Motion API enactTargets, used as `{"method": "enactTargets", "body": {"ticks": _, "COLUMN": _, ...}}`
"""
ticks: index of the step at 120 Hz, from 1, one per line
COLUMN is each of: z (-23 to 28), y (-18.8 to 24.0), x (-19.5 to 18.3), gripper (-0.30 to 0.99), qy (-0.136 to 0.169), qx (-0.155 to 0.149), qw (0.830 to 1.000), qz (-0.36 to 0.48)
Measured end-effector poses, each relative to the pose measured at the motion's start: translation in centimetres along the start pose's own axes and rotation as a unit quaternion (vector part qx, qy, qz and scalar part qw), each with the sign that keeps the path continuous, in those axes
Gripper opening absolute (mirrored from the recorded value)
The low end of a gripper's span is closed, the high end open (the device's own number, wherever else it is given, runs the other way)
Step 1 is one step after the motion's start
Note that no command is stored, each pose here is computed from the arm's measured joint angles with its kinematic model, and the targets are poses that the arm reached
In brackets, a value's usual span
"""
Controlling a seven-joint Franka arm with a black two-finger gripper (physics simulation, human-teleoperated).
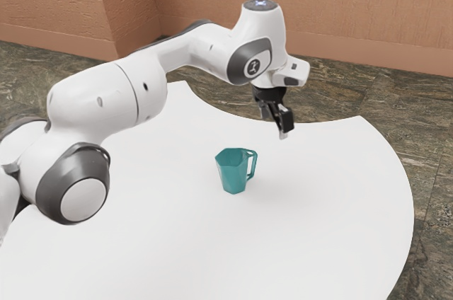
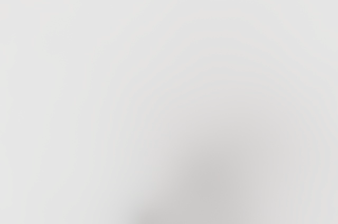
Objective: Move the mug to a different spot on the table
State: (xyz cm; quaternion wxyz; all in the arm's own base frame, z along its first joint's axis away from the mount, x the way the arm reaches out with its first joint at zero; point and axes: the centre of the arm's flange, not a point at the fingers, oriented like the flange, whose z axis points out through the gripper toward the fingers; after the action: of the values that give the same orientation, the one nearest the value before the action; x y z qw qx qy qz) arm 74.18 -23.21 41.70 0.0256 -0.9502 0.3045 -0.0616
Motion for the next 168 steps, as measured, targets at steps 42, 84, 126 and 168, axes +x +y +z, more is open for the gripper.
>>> {"method": "enactTargets", "body": {"ticks": 42, "z": 4.7, "y": -2.6, "x": -0.5, "gripper": 0.67, "qy": -0.091, "qx": 0.029, "qw": 0.995, "qz": -0.025}}
{"method": "enactTargets", "body": {"ticks": 84, "z": 5.8, "y": -2.5, "x": -0.3, "gripper": 0.67, "qy": -0.081, "qx": 0.021, "qw": 0.995, "qz": -0.056}}
{"method": "enactTargets", "body": {"ticks": 126, "z": 11.8, "y": -4.4, "x": -0.4, "gripper": 0.66, "qy": -0.059, "qx": -0.003, "qw": 0.995, "qz": -0.08}}
{"method": "enactTargets", "body": {"ticks": 168, "z": 13.3, "y": -5.4, "x": -1.7, "gripper": 0.56, "qy": -0.093, "qx": -0.011, "qw": 0.99, "qz": -0.101}}
